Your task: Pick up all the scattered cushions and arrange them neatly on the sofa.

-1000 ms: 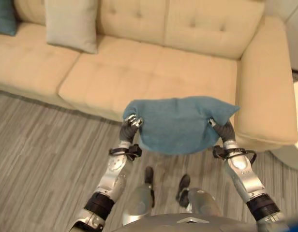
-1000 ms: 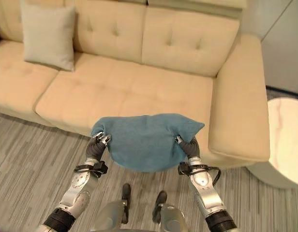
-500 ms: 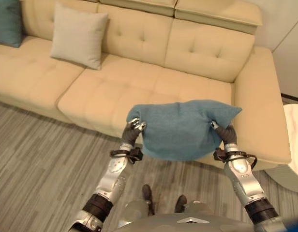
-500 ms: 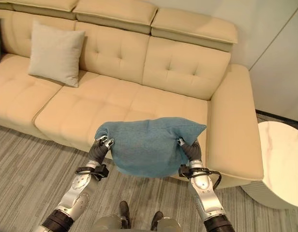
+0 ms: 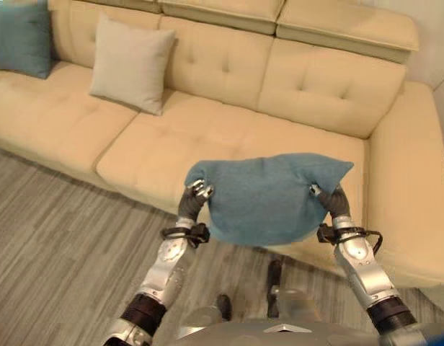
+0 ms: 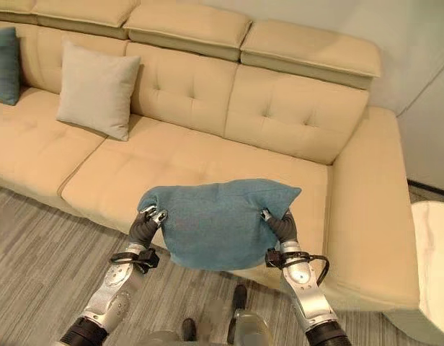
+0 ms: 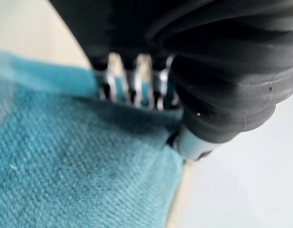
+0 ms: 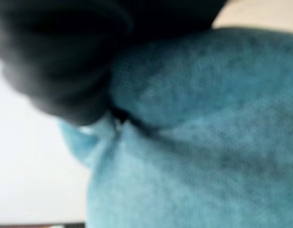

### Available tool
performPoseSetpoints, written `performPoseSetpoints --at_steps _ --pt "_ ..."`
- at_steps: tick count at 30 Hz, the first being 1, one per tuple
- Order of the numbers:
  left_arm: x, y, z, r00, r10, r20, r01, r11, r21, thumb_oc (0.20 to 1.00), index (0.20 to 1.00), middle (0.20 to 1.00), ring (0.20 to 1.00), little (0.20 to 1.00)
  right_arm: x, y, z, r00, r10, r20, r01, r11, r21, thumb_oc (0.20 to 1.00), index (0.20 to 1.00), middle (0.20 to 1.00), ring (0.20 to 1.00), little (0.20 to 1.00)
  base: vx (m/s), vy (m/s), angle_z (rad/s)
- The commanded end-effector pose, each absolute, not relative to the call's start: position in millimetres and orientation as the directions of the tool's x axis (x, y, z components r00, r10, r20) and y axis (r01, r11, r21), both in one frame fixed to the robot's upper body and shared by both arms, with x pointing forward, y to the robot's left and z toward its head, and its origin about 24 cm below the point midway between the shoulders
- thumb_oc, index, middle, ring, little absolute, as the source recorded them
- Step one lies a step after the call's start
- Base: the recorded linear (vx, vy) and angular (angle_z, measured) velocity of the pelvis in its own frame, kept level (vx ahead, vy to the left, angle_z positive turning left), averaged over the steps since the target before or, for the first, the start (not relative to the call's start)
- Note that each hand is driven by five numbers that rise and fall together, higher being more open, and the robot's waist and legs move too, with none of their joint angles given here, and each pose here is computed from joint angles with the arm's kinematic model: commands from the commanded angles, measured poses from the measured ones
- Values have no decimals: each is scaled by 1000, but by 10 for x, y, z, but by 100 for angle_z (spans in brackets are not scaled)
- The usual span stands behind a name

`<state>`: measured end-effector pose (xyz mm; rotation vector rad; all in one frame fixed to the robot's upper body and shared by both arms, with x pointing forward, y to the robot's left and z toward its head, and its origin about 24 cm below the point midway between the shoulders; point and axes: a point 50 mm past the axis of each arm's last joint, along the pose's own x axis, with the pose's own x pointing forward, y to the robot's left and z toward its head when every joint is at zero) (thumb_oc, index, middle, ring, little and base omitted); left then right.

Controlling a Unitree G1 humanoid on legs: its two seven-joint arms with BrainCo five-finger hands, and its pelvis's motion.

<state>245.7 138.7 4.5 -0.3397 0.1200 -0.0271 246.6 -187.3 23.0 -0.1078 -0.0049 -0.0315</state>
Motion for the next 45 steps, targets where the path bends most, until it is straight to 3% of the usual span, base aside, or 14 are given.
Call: performPoseSetpoints --at_steps 1,15,23,30,39,45 --pt "2640 1043 588 959 -224 172 270 907 -323 200 200 200 200 200 2657 -1741 889 941 22 337 -15 1000 -21 200 200 200 200 200 215 -146 78" --pt "2593 1087 568 954 -256 158 292 914 -281 200 200 200 200 200 2696 -1768 904 939 -11 345 4 1000 23 200 200 200 200 200 169 142 -32" --pt "2561 1283 562 967 -197 160 233 939 -251 200 200 200 200 200 2776 -1626 896 943 31 332 -43 999 28 200 200 200 200 200 79 143 -54" --pt "2619 1279 646 963 -179 201 226 945 -239 200 200 200 200 200 2790 -1650 915 941 75 331 -52 996 -75 200 200 200 200 200 138 -55 -32" --pt "3311 1076 1510 893 -95 440 175 974 -145 200 200 200 200 200 3234 -1285 1551 856 165 491 -94 982 -166 200 200 200 200 200 32 -66 -7" --pt "3597 1124 2376 781 -5 624 115 984 -137 200 200 200 200 200 3534 -1093 2349 744 184 643 -46 973 -224 200 200 200 200 200 -158 4 -2"
